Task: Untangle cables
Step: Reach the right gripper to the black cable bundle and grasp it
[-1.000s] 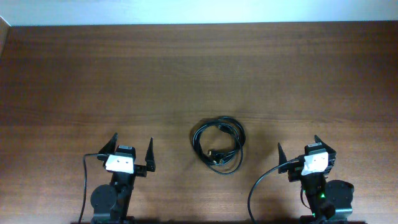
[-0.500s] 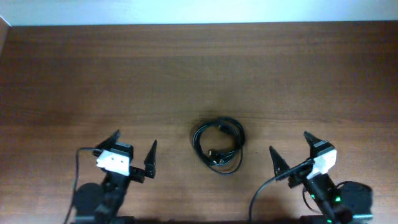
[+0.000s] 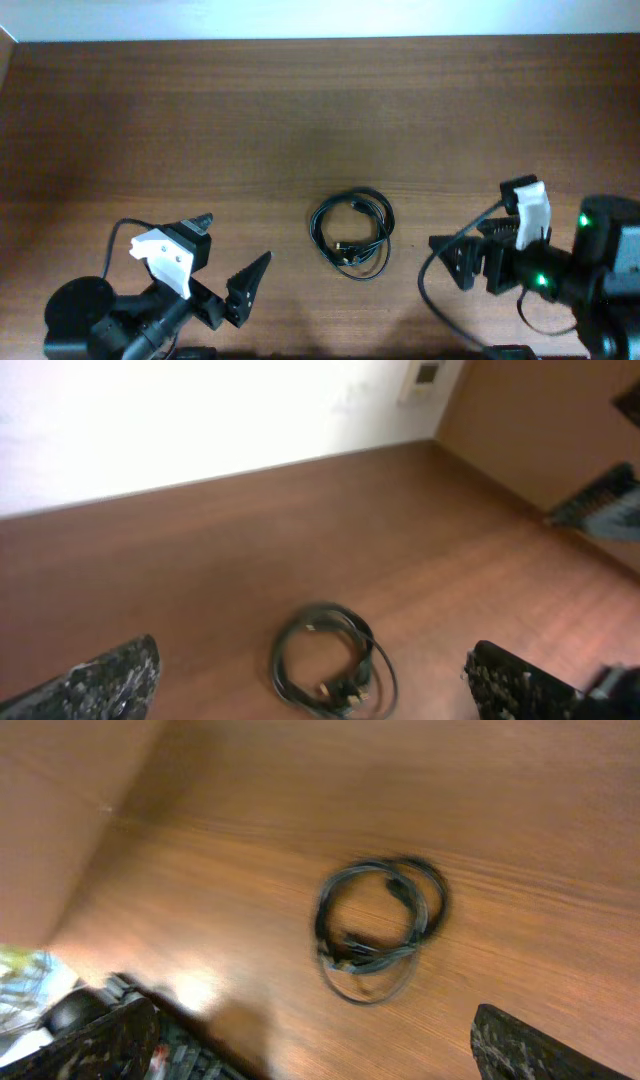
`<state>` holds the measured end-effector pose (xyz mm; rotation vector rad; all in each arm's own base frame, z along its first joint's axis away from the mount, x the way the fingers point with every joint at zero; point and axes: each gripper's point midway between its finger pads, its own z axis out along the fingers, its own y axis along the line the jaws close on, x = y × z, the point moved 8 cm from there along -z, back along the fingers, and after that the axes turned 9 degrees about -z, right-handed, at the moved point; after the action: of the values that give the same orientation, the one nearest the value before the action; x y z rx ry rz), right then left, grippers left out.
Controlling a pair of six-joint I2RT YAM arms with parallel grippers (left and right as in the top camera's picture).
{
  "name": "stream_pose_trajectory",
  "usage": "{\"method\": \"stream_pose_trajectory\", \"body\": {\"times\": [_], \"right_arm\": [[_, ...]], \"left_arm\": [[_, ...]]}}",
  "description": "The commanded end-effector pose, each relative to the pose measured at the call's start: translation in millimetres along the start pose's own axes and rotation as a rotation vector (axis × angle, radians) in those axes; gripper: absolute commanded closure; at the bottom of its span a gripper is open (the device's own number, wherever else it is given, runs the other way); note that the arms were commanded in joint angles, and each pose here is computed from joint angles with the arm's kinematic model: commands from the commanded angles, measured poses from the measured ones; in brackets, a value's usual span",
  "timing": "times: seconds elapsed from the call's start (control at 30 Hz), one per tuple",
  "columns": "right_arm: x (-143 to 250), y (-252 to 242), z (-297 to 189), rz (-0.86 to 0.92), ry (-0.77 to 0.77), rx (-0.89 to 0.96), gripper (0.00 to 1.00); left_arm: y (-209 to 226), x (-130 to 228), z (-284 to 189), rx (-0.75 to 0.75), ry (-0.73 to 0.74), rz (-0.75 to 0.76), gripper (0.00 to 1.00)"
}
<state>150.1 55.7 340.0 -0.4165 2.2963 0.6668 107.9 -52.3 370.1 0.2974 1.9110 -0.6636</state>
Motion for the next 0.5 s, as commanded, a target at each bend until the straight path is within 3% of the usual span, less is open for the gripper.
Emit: {"method": "stream_pose_trajectory", "body": {"times": [0.0,0.03,0.07,0.2,0.33,0.47], "right_arm": [[4,-43,35,0.052,0.18,0.199,0.01],[4,-50,49,0.024,0.243,0.178,0.02],[0,-53,68,0.011,0.284,0.116,0.04],[-4,-52,141,-0.079,0.413,0.035,0.05],[11,-42,215,-0.227,0.543,0.166,0.11],[27,-47,256,-0.289,0.612,0.236,0.2]], "left_arm": [[11,10,-1,-0.119,0.049,-0.05,0.12],[15,13,-2,-0.162,0.068,-0.062,0.11],[17,16,-3,-0.184,0.083,-0.069,0.0],[19,20,-3,-0.196,0.113,-0.002,0.01],[24,23,-5,-0.257,0.128,-0.007,0.01],[24,24,-5,-0.257,0.13,-0.008,0.01]]}}
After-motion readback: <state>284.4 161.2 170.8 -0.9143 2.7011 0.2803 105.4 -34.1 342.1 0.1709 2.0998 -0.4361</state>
